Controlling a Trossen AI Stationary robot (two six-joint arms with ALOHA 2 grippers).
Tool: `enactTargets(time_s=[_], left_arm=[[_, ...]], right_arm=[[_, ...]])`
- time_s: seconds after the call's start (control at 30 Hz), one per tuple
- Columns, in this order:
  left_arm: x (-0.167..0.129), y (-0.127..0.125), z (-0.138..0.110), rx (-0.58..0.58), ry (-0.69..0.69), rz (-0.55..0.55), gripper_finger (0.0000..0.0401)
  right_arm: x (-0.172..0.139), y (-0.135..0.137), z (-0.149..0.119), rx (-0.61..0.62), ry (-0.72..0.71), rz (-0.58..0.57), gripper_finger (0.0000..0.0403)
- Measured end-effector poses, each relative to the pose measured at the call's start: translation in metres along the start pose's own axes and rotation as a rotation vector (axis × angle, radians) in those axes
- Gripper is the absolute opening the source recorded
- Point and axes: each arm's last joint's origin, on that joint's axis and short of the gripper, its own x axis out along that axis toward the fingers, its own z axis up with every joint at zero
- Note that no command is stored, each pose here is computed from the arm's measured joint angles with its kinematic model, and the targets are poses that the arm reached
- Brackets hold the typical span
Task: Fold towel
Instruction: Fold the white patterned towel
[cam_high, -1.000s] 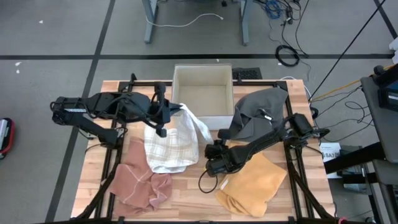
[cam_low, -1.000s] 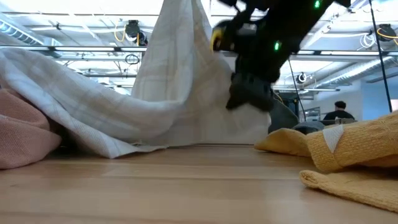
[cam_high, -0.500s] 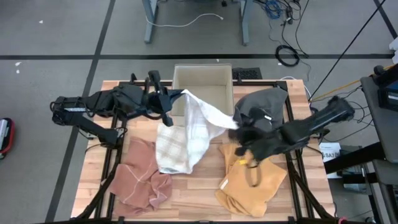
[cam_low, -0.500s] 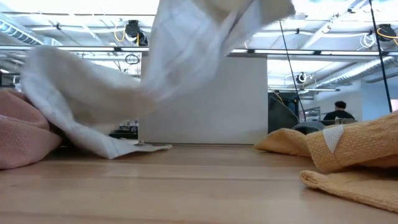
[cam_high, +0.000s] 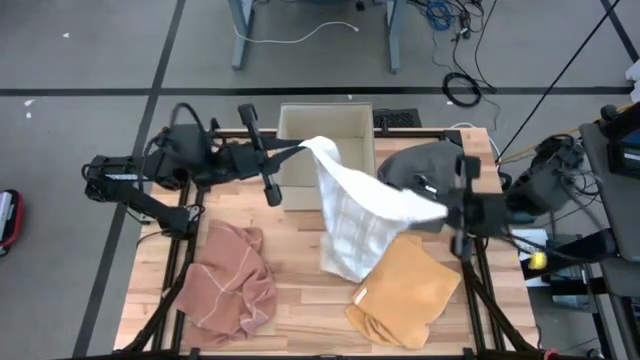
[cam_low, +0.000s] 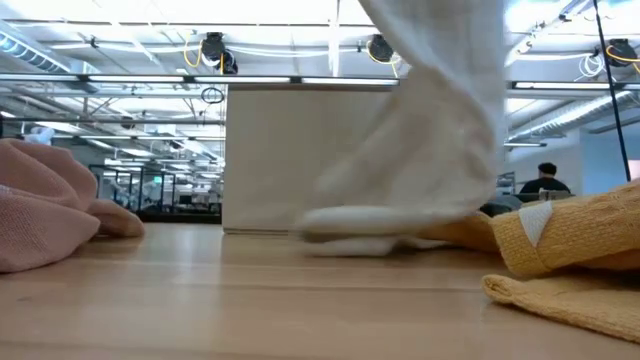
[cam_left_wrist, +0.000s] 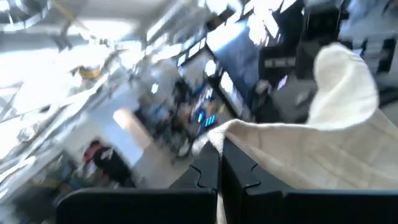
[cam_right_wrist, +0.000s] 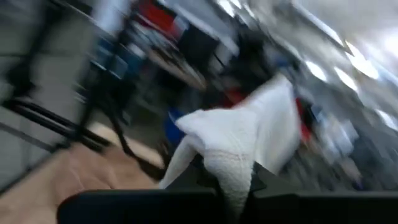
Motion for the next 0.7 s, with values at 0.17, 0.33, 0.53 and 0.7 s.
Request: enactTargets(time_s=[0.17,0.33,0.53,0.7], left_arm=[[0.0,0.005,0.005,-0.017,-0.085,0.009,0.0],[0.002,0.01,-0.001,-0.004,-0.04,0.044,0.0],[0.009,0.013,-0.023,0.048,0.153,0.07,0.0],[0.008,0.007,-0.036,0.091,0.28,0.02,0.0]], right_arm=[[-0.004,0.009,0.009,-0.114,-0.148,0.159,0.0],[0.004,0.023,0.01,-0.151,-0.207,0.282,0.0],[0.024,0.043,0.006,-0.173,-0.219,0.383,0.0],[0.047,0.062,-0.005,-0.146,-0.174,0.48,0.0]])
